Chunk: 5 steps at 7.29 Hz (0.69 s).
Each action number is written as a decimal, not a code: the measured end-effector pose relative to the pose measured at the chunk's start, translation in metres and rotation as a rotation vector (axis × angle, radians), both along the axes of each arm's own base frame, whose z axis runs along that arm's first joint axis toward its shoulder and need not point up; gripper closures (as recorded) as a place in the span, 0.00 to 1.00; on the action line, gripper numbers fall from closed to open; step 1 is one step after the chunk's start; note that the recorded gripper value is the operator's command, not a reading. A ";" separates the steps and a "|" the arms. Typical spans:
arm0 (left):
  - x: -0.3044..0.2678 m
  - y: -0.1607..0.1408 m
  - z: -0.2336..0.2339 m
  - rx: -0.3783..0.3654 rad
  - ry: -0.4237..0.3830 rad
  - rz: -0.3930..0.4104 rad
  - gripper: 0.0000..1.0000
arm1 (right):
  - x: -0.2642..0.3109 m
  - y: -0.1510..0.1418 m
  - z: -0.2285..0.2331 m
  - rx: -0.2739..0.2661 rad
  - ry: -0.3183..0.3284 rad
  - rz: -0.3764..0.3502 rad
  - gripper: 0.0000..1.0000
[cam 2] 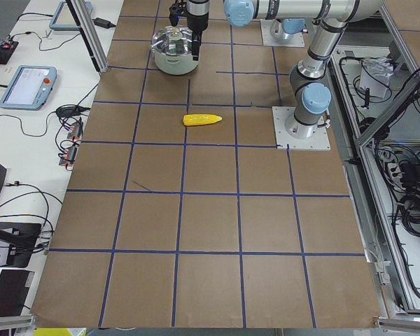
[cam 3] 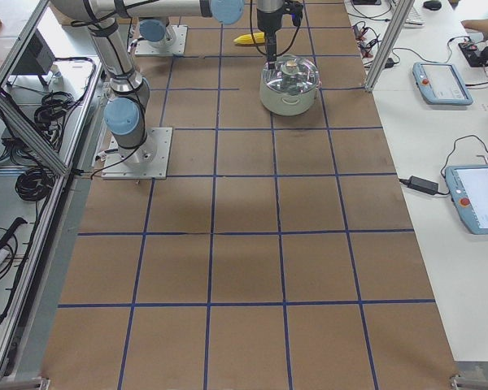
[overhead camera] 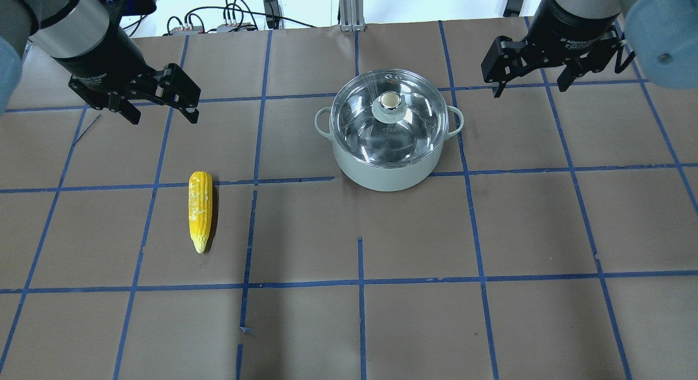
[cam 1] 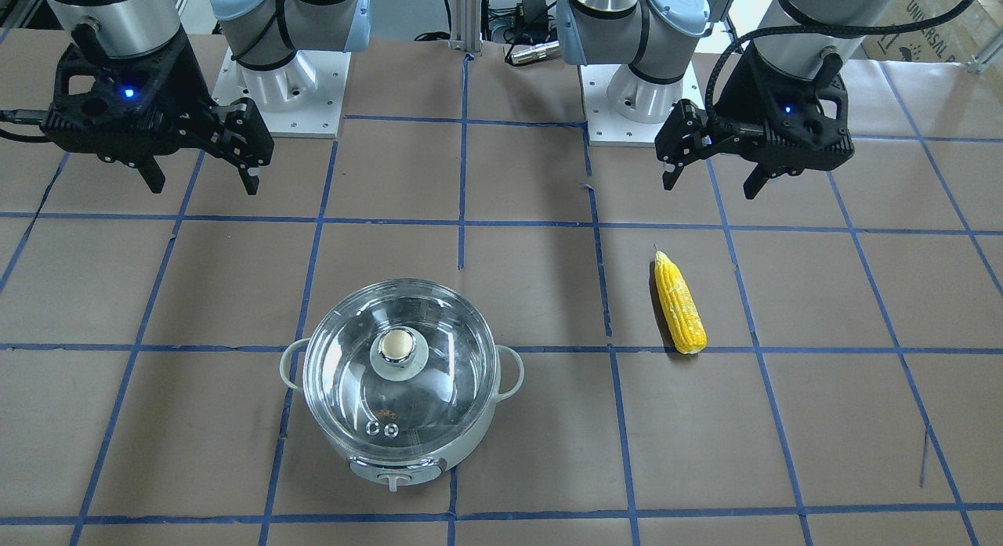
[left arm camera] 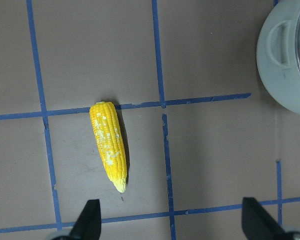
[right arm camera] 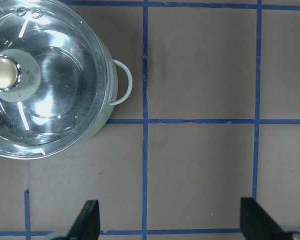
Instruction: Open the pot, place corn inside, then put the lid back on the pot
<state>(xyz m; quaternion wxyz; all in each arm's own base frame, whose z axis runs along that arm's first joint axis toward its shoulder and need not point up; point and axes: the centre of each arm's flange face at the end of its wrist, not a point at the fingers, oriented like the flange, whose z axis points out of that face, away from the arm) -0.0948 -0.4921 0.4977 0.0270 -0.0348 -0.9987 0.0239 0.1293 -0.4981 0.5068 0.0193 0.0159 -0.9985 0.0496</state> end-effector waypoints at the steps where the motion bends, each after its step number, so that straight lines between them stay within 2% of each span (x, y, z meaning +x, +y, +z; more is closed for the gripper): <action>1: 0.000 0.000 0.000 -0.002 0.000 0.000 0.00 | 0.003 0.001 -0.001 0.002 -0.001 0.004 0.00; 5: 0.000 0.003 0.005 -0.014 0.001 -0.008 0.00 | 0.005 0.003 -0.002 0.005 -0.001 0.006 0.00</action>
